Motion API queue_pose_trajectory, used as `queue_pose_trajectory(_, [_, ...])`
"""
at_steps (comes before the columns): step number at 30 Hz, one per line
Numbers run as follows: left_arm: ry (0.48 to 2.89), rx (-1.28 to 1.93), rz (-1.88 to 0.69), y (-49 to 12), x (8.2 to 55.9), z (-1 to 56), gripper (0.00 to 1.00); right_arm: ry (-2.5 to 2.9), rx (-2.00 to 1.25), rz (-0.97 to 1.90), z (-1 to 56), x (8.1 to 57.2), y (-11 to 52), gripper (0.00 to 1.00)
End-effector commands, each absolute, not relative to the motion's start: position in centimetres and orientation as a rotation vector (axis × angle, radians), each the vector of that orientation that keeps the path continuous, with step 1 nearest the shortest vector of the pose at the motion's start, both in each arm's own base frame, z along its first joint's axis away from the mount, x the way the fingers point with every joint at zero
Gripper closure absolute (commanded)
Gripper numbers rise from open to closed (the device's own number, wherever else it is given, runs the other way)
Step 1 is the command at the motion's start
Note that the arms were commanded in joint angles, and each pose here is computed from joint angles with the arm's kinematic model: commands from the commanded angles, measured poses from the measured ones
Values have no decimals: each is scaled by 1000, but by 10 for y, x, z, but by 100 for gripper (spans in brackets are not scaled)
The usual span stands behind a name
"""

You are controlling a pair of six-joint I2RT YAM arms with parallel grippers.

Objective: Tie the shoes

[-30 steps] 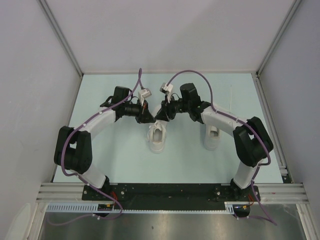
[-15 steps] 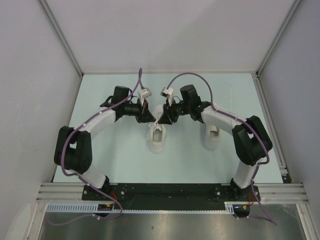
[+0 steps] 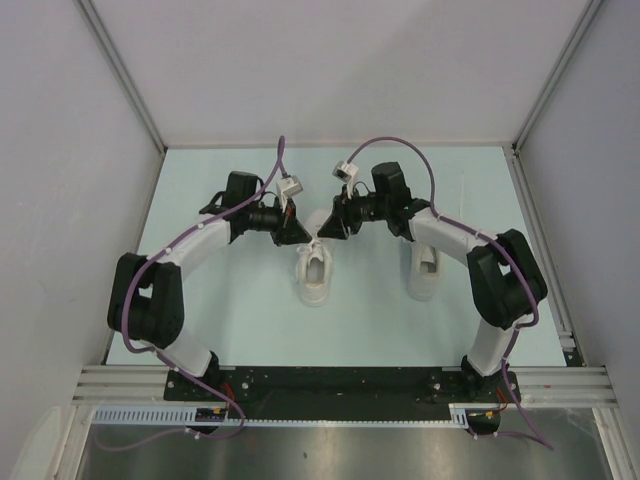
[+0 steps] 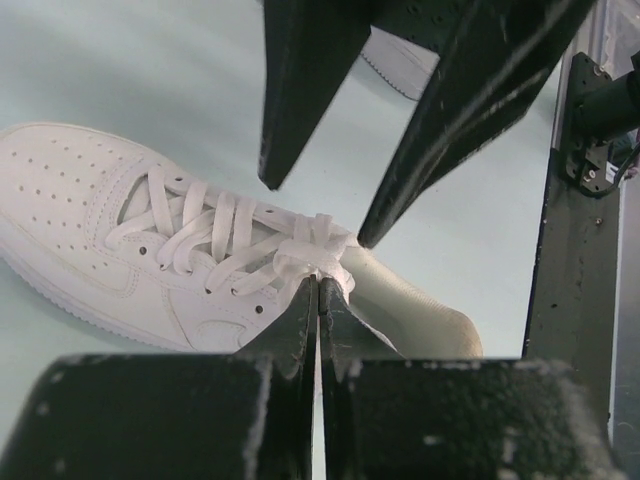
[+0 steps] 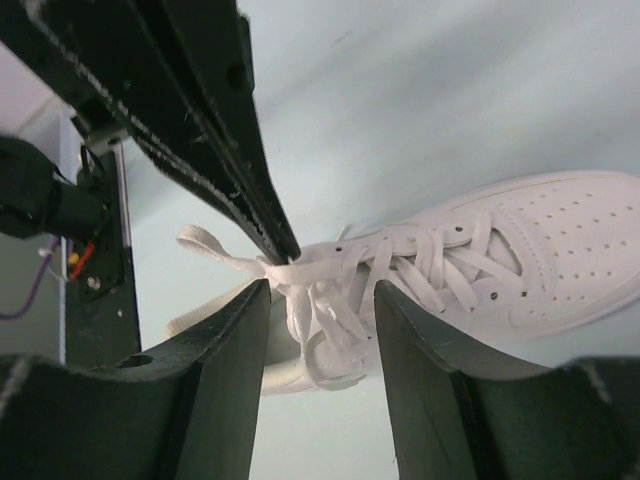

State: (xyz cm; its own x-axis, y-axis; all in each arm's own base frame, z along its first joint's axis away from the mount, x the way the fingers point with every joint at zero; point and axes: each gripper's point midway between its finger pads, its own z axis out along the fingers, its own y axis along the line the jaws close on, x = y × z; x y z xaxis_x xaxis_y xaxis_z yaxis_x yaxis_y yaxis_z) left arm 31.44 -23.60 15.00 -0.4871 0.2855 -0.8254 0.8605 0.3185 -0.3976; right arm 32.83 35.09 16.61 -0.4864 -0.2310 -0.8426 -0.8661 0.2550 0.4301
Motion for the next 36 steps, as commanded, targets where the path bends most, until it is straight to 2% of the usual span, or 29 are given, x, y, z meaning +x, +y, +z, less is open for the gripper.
queue_pose_trajectory(1, [1805, 1088, -1140, -238, 310, 172, 100, 1810, -910, 1301, 190, 340, 359, 47])
queue_pose_trajectory(18, [1804, 1071, -1123, -239, 313, 174, 100, 1914, -1059, 1275, 138, 320, 355, 51])
queue_pose_trajectory(26, [1855, 983, -1143, -240, 320, 171, 100, 1893, -1112, 1224, 144, 315, 349, 52])
queue_pose_trajectory(31, [1891, 950, -1156, -240, 322, 168, 100, 1794, -1096, 1165, 183, 318, 350, 46])
queue_pose_trajectory(36, [1912, 924, -1176, -242, 324, 166, 100, 1680, -1145, 1063, 198, 314, 367, 36])
